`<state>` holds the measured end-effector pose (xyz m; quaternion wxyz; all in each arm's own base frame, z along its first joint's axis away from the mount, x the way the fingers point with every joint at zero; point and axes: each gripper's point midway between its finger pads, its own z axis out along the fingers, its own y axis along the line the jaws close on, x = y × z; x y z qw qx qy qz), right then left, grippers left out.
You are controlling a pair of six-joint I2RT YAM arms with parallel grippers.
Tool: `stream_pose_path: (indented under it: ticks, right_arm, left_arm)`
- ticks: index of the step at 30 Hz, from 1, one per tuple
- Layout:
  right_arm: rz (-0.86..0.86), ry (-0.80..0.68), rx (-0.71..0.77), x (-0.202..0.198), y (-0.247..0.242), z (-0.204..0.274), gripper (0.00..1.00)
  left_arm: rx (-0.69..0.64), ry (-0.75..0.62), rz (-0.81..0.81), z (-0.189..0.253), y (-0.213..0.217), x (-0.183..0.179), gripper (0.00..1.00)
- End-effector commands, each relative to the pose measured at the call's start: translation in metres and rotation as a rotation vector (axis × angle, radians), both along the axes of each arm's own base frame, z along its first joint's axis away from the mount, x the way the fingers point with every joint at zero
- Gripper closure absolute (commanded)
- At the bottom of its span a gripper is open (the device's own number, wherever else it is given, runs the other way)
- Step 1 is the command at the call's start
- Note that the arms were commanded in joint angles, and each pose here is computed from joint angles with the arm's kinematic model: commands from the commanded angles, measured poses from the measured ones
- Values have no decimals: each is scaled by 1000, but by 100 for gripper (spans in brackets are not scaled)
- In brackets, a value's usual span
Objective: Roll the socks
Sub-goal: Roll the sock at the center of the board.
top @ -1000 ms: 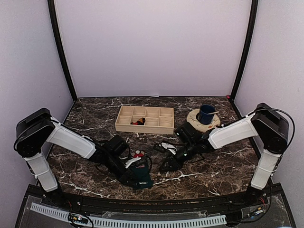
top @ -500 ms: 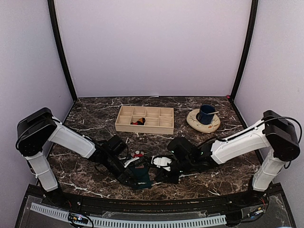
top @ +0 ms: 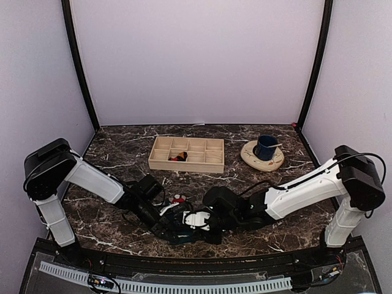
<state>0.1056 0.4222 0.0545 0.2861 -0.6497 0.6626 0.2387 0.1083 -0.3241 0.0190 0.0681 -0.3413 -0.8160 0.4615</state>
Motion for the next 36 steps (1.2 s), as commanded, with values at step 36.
stream_pose_path:
  ticks: [36]
  right_arm:
    - [118,2,-92,-19,8,-42,72]
  left_arm:
    - [22,67,-9,-9,7,-7,91]
